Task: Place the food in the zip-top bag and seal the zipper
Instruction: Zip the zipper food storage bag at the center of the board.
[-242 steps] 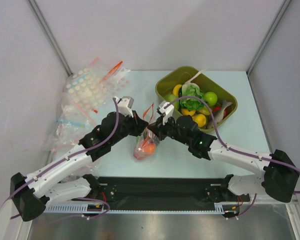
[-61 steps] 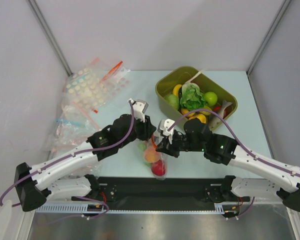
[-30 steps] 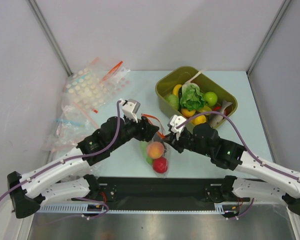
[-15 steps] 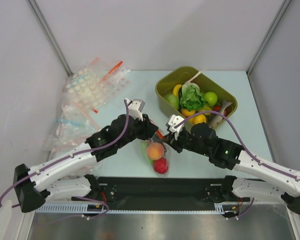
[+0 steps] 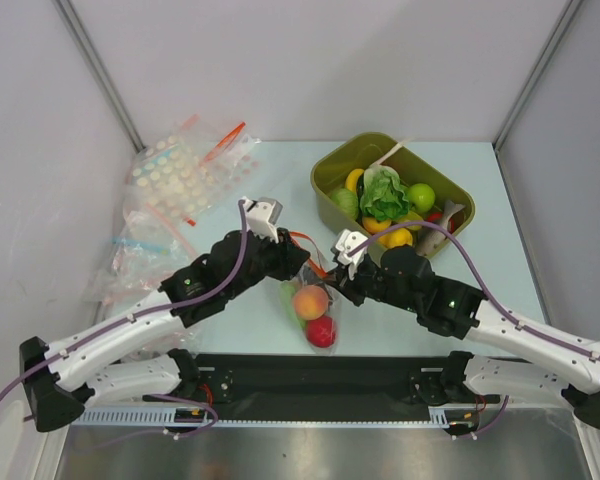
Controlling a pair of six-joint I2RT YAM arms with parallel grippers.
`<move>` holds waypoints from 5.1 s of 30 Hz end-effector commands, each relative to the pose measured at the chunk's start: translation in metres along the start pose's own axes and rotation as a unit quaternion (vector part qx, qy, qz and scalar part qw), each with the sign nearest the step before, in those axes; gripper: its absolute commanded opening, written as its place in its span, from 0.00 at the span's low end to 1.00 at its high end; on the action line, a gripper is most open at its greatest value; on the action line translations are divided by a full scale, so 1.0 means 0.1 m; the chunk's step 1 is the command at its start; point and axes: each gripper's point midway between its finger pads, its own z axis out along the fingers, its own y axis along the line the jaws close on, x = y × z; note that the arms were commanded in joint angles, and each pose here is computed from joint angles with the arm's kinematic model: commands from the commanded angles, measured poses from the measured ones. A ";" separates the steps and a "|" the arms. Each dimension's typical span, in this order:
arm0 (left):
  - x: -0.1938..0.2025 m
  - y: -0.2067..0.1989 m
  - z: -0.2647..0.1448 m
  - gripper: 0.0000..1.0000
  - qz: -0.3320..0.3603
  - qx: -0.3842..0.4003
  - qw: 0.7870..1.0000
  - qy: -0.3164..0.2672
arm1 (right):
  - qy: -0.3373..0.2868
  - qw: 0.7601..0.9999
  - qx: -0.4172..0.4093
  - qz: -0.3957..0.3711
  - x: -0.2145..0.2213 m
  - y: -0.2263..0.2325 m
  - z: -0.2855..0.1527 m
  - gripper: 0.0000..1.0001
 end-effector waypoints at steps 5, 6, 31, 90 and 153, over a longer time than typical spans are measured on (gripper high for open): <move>-0.32 -0.20 -0.25 0.58 0.065 0.081 0.991 -0.090 | -0.025 0.999 -0.027 -0.006 -0.19 0.09 0.02 0.00; -0.27 -0.17 -0.28 0.71 0.071 0.088 0.989 -0.097 | -0.020 0.999 -0.031 -0.007 -0.16 0.10 0.02 0.01; -0.02 -0.94 -0.98 0.94 0.269 0.397 0.853 -0.208 | -0.035 0.973 -0.227 -0.019 -0.36 0.76 -0.35 0.00; -0.18 -0.59 -0.61 0.00 0.217 0.262 0.924 -0.176 | -0.101 0.991 0.046 0.072 -0.29 -0.25 -0.33 0.67; -0.10 -0.64 -0.52 0.00 0.210 0.273 0.927 -0.146 | -0.173 0.970 -0.117 0.122 -0.38 -0.04 -0.29 0.15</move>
